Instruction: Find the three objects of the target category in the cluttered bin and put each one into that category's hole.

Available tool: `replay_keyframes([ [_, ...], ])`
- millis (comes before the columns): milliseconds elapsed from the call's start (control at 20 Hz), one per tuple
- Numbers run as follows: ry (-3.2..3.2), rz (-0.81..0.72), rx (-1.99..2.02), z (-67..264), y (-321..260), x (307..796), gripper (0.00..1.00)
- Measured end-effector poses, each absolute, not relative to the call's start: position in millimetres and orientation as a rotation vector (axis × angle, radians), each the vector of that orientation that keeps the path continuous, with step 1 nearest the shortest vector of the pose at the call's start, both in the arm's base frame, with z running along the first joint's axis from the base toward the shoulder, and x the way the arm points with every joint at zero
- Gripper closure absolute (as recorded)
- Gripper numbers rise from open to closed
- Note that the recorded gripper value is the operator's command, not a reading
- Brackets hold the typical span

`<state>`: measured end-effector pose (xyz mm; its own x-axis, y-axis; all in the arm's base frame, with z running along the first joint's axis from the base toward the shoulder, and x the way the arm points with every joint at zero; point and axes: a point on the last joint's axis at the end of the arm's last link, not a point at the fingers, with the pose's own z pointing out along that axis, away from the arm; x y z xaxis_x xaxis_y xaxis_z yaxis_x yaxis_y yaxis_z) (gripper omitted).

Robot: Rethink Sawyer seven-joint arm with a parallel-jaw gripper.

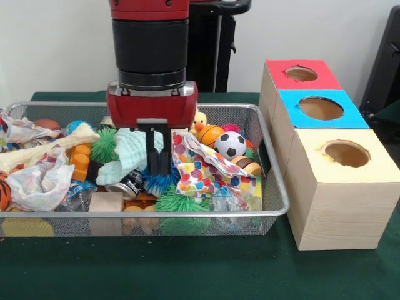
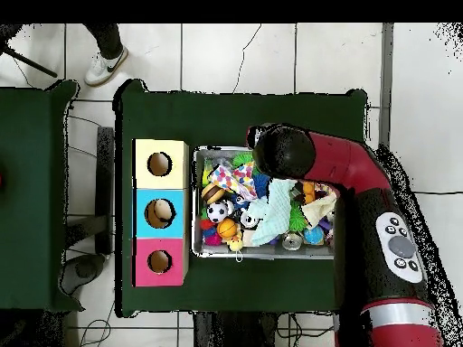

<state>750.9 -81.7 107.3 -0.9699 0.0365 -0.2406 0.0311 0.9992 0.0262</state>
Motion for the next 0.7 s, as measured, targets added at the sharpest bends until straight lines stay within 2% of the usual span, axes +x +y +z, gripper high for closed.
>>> replay_keyframes([
  [700,2.905,0.044,0.033,105,-99,749,1.00],
])
